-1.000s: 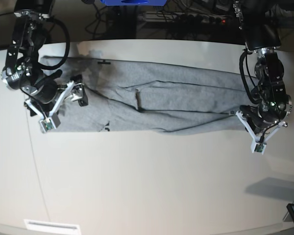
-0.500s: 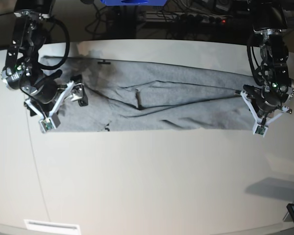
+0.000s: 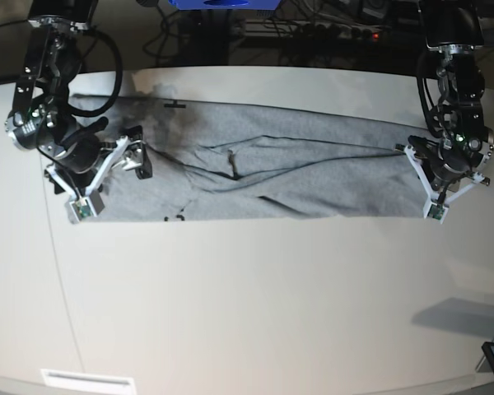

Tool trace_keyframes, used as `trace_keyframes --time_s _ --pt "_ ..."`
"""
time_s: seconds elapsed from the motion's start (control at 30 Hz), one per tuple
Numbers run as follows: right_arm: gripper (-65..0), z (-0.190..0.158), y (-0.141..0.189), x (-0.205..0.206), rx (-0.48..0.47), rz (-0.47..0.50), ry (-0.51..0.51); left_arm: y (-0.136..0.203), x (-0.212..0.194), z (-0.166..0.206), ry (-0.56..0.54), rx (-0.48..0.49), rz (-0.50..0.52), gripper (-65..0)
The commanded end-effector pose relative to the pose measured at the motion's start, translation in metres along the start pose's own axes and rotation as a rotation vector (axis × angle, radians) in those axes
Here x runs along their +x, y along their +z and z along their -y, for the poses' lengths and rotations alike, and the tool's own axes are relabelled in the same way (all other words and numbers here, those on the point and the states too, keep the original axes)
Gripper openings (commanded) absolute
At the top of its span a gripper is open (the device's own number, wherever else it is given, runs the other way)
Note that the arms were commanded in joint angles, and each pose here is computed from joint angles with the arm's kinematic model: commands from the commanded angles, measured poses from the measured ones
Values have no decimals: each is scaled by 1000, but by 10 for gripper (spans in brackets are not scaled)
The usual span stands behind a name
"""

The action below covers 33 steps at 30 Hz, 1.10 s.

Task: Fold the T-shirt properly
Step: 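Pull the held shirt ends apart with both grippers to straighten it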

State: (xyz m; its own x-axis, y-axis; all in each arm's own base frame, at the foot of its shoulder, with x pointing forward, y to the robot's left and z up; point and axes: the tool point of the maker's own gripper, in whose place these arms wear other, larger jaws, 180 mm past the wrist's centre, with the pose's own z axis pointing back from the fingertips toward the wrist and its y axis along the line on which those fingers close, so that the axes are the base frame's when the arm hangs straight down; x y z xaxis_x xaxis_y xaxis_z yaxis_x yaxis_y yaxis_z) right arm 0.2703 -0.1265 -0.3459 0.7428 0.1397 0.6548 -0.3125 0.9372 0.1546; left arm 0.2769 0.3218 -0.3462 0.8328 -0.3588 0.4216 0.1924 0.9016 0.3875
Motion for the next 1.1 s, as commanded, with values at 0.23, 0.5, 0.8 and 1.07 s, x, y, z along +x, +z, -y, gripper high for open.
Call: trace_keyframes --time_s 0.23,0.5,0.8,1.07 --pt "-70 0 4 15 2 51 13 7 -6 -30 -62 99 -25 -593" --pt "-70 0 4 15 3 51 12 9 -12 -33 -133 115 -48 -411" --pt "-70 -1 4 13 4 47 11 16 -1 -41 -137 139 -19 -291" --pt "-70 -23 9 30 119 123 -8 68 42 -64 -53 205 198 -272"
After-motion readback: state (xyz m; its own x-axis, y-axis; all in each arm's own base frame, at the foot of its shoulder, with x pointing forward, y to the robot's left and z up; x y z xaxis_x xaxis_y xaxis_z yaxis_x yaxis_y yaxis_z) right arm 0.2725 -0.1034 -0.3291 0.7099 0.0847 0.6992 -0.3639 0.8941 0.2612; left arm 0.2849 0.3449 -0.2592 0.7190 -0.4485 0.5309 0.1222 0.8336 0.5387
